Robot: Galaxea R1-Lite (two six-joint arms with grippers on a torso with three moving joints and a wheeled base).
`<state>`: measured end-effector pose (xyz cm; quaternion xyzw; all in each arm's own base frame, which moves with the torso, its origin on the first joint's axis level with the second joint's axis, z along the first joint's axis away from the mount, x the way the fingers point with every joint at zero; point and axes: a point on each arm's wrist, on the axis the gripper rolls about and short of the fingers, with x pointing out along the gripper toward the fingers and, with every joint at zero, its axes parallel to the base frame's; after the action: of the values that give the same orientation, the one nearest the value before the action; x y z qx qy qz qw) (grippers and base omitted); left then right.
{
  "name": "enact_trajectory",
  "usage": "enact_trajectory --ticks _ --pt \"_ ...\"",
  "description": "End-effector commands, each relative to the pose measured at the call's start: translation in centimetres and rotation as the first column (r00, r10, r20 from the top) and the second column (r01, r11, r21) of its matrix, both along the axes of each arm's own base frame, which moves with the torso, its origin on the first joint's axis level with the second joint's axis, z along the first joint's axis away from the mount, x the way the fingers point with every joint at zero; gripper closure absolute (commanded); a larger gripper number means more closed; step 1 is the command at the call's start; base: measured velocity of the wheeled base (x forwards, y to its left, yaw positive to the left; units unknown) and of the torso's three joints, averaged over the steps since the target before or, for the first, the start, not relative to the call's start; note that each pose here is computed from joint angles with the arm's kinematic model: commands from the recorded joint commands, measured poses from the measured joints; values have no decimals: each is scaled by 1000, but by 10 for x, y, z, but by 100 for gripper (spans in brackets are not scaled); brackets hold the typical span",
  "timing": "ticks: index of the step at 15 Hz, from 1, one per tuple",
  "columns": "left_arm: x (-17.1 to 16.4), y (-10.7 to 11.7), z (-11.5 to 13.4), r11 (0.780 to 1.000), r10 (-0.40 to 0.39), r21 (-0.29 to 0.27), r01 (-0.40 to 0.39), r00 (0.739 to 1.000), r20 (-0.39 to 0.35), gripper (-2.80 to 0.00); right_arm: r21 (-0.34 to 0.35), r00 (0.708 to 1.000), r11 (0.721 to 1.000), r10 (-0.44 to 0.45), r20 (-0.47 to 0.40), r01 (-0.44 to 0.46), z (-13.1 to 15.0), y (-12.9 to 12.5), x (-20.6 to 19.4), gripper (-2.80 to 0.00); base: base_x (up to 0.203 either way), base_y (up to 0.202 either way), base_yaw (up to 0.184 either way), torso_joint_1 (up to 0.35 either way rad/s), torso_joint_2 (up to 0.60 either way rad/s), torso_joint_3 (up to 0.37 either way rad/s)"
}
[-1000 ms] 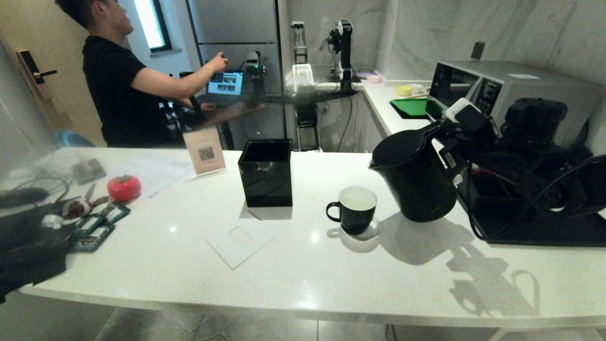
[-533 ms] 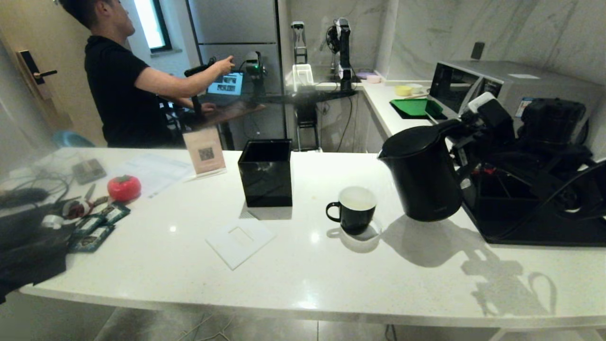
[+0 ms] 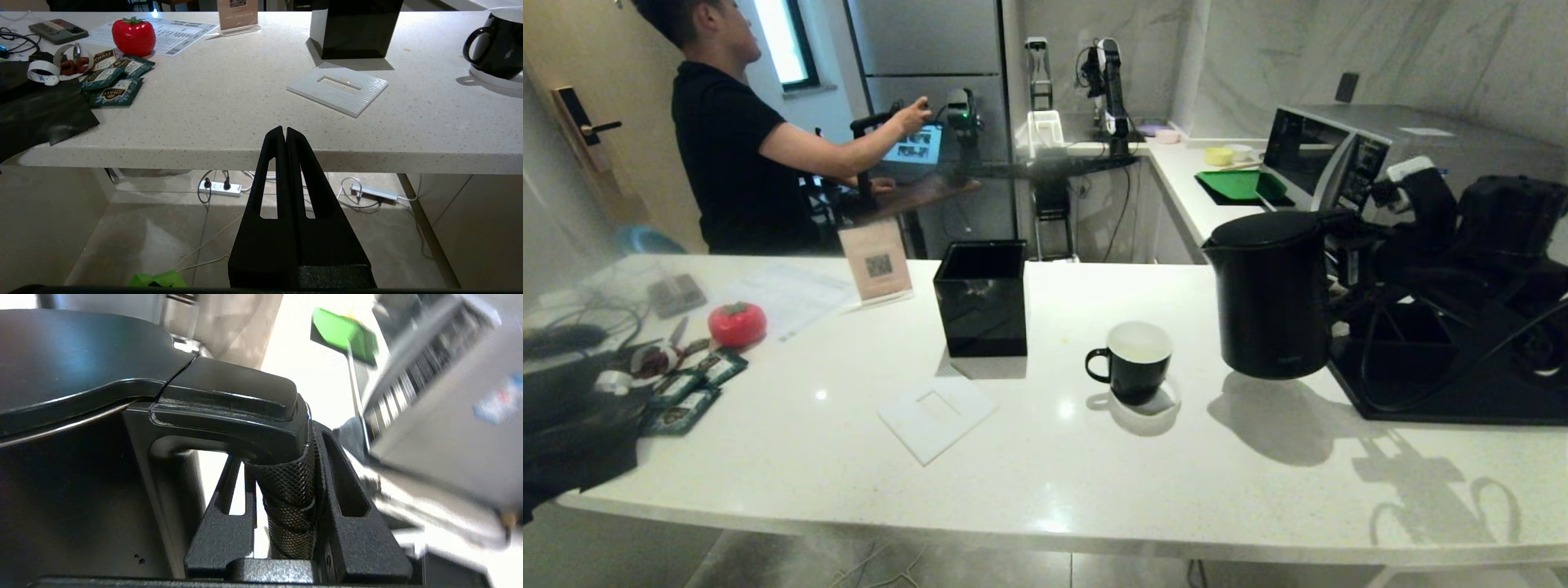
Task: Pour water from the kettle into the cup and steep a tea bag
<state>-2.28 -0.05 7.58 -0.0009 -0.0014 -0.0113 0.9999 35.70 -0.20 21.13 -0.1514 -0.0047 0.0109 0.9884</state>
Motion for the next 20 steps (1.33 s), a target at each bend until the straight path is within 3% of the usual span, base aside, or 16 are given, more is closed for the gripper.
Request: enact_trajectory --ticks 1,3,7,20 --pt "0 0 0 1000 0 -1 0 1000 0 0 54 999 998 -43 2 43 0 -3 -3 0 0 0 0 0 0 0" --pt "0 0 0 1000 0 -1 0 1000 0 0 125 998 990 -60 4 59 1 -3 -3 0 0 0 0 0 0 0" --pt "0 0 0 1000 0 0 0 1000 0 0 191 997 979 -73 25 67 2 -4 -5 0 0 0 0 0 0 0" --pt "0 0 0 1000 0 0 0 1000 0 0 213 994 975 -82 77 64 5 -3 -17 0 0 0 0 0 0 0"
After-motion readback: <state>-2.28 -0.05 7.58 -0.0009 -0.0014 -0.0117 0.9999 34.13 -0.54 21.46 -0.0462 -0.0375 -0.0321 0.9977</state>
